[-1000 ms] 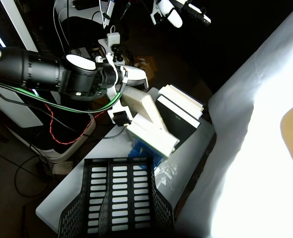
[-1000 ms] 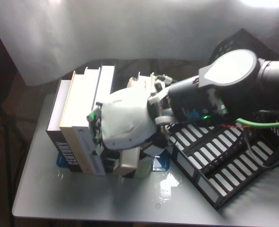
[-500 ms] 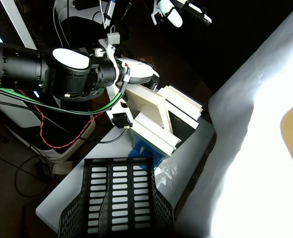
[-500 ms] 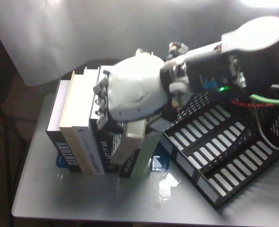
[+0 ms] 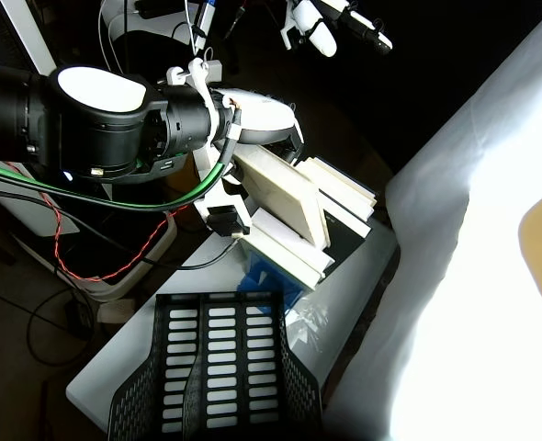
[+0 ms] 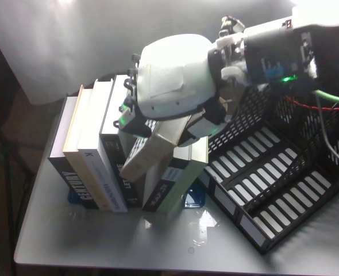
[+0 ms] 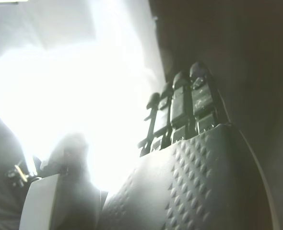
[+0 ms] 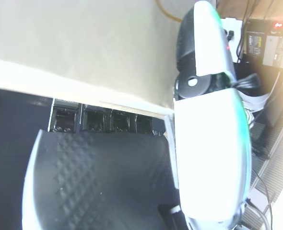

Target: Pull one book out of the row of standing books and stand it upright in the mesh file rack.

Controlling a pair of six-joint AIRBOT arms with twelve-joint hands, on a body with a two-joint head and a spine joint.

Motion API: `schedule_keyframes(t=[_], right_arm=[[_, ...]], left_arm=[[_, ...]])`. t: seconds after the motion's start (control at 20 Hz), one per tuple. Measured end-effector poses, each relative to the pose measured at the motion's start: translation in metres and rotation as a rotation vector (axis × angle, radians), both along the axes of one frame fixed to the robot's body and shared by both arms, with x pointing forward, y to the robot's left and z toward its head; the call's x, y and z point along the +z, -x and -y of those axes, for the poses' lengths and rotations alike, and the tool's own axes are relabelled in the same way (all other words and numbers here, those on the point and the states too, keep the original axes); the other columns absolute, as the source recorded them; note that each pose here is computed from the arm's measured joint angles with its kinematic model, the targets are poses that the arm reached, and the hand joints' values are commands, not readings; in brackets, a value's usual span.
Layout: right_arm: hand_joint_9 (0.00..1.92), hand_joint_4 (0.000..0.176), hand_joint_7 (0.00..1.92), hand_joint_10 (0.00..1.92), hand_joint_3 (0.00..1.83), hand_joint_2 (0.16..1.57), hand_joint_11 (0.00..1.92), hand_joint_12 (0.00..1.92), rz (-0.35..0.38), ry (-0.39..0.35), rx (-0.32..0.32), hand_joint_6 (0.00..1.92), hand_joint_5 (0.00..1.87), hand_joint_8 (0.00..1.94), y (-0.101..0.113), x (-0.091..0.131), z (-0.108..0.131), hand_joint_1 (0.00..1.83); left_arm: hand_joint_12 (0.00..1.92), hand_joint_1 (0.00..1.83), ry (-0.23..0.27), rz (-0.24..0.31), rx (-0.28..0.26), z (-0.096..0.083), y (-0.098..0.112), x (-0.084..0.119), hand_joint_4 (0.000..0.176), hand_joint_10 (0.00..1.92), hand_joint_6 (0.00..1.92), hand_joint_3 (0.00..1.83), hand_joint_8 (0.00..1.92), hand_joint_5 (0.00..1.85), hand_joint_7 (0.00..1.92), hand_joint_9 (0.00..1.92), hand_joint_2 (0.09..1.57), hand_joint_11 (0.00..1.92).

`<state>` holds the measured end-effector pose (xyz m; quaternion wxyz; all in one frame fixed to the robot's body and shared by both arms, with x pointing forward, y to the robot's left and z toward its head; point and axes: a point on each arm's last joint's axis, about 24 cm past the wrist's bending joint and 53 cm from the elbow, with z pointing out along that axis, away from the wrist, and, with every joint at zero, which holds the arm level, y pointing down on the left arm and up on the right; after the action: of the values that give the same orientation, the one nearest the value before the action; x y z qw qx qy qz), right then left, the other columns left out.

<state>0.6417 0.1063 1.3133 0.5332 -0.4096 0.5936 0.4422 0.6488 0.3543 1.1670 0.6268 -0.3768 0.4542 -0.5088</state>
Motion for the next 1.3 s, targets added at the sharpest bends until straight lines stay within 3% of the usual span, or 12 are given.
schedule_keyframes(t=[0.1, 0.15, 0.25, 0.45, 0.55, 0.7, 0.8, 0.95, 1.0, 1.1, 1.2, 1.3], right_arm=[[1.04, 0.0, 0.8, 1.92, 0.01, 1.25, 1.16, 1.92, -0.02, -0.027, -0.018, 1.16, 0.74, 1.75, -0.007, 0.012, 0.007, 1.18], [0.81, 0.0, 0.79, 1.85, 0.0, 1.22, 0.81, 1.92, -0.02, -0.04, -0.031, 1.05, 0.82, 1.61, -0.011, 0.019, 0.012, 1.21], [0.67, 0.0, 0.77, 1.61, 0.0, 1.22, 0.51, 1.92, -0.011, -0.064, -0.061, 1.1, 0.8, 1.45, -0.017, 0.032, 0.024, 1.34], [0.46, 0.0, 0.69, 1.47, 0.0, 1.25, 0.1, 1.92, -0.008, -0.127, -0.104, 1.35, 0.8, 1.43, -0.026, 0.061, 0.044, 1.15], [0.51, 0.02, 0.7, 1.57, 0.0, 1.26, 0.14, 1.92, 0.004, -0.154, -0.114, 1.36, 0.77, 1.46, -0.028, 0.077, 0.053, 1.14], [0.41, 0.004, 0.67, 1.54, 0.0, 1.27, 0.0, 1.92, 0.026, -0.202, -0.135, 1.45, 0.75, 1.45, -0.029, 0.103, 0.068, 1.13], [0.47, 0.006, 0.69, 1.53, 0.0, 1.26, 0.03, 1.92, 0.042, -0.222, -0.143, 1.42, 0.76, 1.42, -0.029, 0.116, 0.076, 1.13], [0.77, 0.0, 0.92, 1.45, 0.0, 1.18, 0.25, 1.92, 0.071, -0.244, -0.152, 1.16, 0.81, 1.2, -0.026, 0.132, 0.087, 1.33], [0.75, 0.0, 0.88, 1.67, 0.0, 1.17, 0.39, 1.92, 0.08, -0.256, -0.158, 1.0, 0.89, 1.38, -0.025, 0.139, 0.091, 1.25], [0.88, 0.0, 0.92, 1.71, 0.0, 1.17, 0.67, 1.92, 0.097, -0.286, -0.164, 1.06, 0.84, 1.34, -0.022, 0.153, 0.102, 1.23], [0.8, 0.0, 0.92, 1.47, 0.0, 1.18, 0.35, 1.89, 0.125, -0.309, -0.182, 1.17, 0.76, 1.17, -0.021, 0.167, 0.113, 1.35], [0.72, 0.0, 0.94, 1.44, 0.0, 1.18, 0.14, 1.91, 0.167, -0.349, -0.209, 1.21, 0.78, 1.19, -0.017, 0.188, 0.13, 1.35]], left_arm=[[0.0, 0.24, 0.002, 0.003, -0.006, 0.002, -0.001, 0.001, 0.006, 0.0, 0.0, 0.0, 0.0, 0.0, 0.0, 0.0, 1.4, 0.0], [0.0, 0.24, 0.002, 0.0, -0.008, 0.003, -0.001, 0.0, 0.0, 0.0, 0.0, 0.0, 0.0, 0.0, 0.0, 0.0, 1.4, 0.0], [0.0, 0.23, 0.004, -0.008, -0.007, 0.003, -0.002, -0.003, 0.002, 0.0, 0.0, 0.0, 0.0, 0.01, 0.0, 0.0, 1.4, 0.0], [0.0, 0.26, 0.01, -0.004, -0.01, 0.005, -0.003, -0.001, 0.0, 0.0, 0.0, 0.0, 0.0, 0.01, 0.0, 0.0, 1.4, 0.0], [0.0, 0.26, 0.01, 0.0, -0.014, 0.006, -0.003, 0.0, 0.001, 0.0, 0.0, 0.0, 0.0, 0.01, 0.0, 0.0, 1.4, 0.0], [0.0, 0.3, 0.009, 0.005, -0.028, 0.01, -0.004, 0.002, 0.016, 0.0, 0.0, 0.0, 0.0, 0.0, 0.0, 0.0, 1.4, 0.0], [0.0, 0.28, 0.011, 0.009, -0.028, 0.011, -0.005, 0.003, 0.007, 0.0, 0.0, 0.0, 0.0, 0.0, 0.0, 0.0, 1.4, 0.0], [0.0, 0.3, 0.009, 0.008, -0.032, 0.012, -0.005, 0.003, 0.009, 0.0, 0.0, 0.0, 0.0, 0.0, 0.0, 0.0, 1.39, 0.0], [0.0, 0.29, 0.011, 0.008, -0.031, 0.012, -0.005, 0.003, 0.008, 0.0, 0.0, 0.0, 0.0, 0.0, 0.0, 0.0, 1.39, 0.0], [0.0, 0.28, 0.011, 0.006, -0.033, 0.012, -0.005, 0.003, 0.004, 0.0, 0.0, 0.0, 0.0, 0.01, 0.0, 0.0, 1.39, 0.0], [0.0, 0.29, 0.013, 0.008, -0.035, 0.013, -0.006, 0.004, 0.0, 0.0, 0.01, 0.0, 0.0, 0.02, 0.0, 0.0, 1.39, 0.0], [0.0, 0.27, 0.014, 0.009, -0.039, 0.015, -0.006, 0.004, 0.001, 0.0, 0.0, 0.0, 0.0, 0.0, 0.0, 0.0, 1.39, 0.0]])
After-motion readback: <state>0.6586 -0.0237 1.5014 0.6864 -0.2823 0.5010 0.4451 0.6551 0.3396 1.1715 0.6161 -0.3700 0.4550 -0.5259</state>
